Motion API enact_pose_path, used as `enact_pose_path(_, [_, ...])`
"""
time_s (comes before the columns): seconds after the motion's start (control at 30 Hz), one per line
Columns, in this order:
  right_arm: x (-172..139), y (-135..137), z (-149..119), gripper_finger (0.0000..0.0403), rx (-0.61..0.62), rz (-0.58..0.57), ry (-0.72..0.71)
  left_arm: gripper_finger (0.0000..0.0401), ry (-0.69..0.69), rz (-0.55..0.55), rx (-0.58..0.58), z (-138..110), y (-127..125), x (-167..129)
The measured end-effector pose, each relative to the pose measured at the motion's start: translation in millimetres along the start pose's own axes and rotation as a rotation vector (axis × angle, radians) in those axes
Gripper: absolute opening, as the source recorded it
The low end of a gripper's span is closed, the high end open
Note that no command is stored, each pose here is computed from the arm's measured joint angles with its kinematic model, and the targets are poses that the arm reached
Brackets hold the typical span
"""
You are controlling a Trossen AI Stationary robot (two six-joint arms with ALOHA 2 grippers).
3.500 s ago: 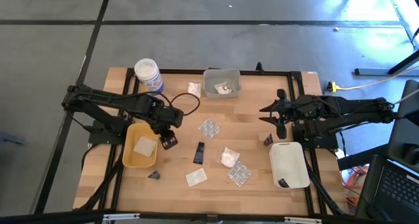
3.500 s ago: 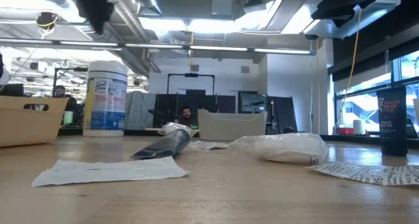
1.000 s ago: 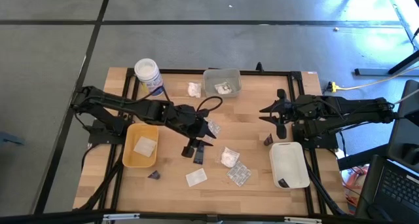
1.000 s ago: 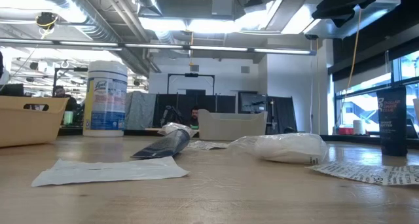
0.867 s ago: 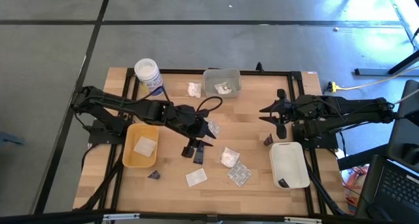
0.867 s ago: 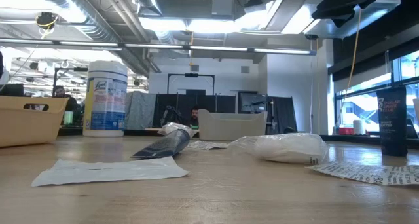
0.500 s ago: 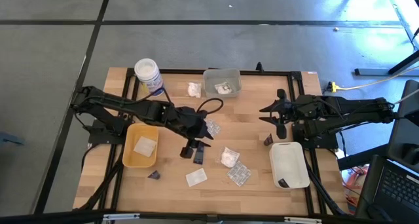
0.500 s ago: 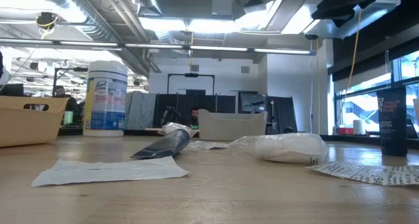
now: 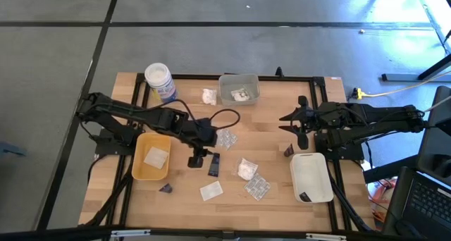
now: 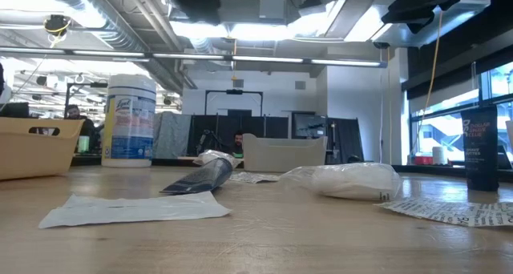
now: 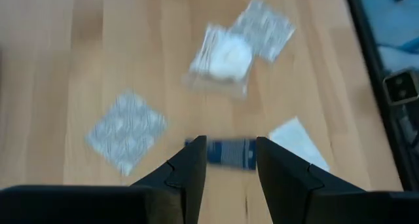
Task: Pick & Place Travel size toiletries
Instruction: Put the blue shaving cream into the white bin
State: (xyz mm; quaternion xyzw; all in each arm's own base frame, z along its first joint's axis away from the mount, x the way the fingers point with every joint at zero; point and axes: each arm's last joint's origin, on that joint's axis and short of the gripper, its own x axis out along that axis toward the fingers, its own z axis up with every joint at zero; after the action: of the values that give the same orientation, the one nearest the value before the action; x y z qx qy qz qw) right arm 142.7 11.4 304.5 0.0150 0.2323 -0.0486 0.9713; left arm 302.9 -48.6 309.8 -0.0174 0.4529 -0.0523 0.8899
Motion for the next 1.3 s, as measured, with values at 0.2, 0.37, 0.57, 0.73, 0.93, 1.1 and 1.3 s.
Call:
enact_pose_path(0.2, [0.0, 0.0, 0.0, 0.0129, 0.0, 0.0, 0.0, 0.0129, 0.023, 0.1, -0.021, -3.9, -0.6, -1.6])
enact_pose_path(0.37, [0.0, 0.0, 0.0, 0.0121, 0.0, 0.0, 0.0, 0.0129, 0.048, 0.116, -0.02, -6.7, -1.2, -1.8])
enact_pose_path(0.57, [0.0, 0.0, 0.0, 0.0112, 0.0, 0.0, 0.0, 0.0129, 0.098, 0.142, -0.039, -12.7, -5.9, -2.3])
enact_pose_path(0.73, [0.0, 0.0, 0.0, 0.0105, 0.0, 0.0, 0.0, 0.0129, 0.088, 0.127, -0.024, -13.6, -17.1, -2.4])
enact_pose_path(0.93, [0.0, 0.0, 0.0, 0.01, 0.0, 0.0, 0.0, 0.0129, 0.09, 0.09, 0.031, -17.4, -37.3, -3.2])
enact_pose_path(1.1, [0.0, 0.1, 0.0, 0.0105, 0.0, 0.0, 0.0, 0.0129, 0.082, 0.095, 0.046, -20.7, -51.3, -4.4])
enact_pose_path(1.3, [0.0, 0.0, 0.1, 0.0119, 0.0, 0.0, 0.0, 0.0129, 0.035, 0.186, 0.107, -21.5, -60.7, -5.8])
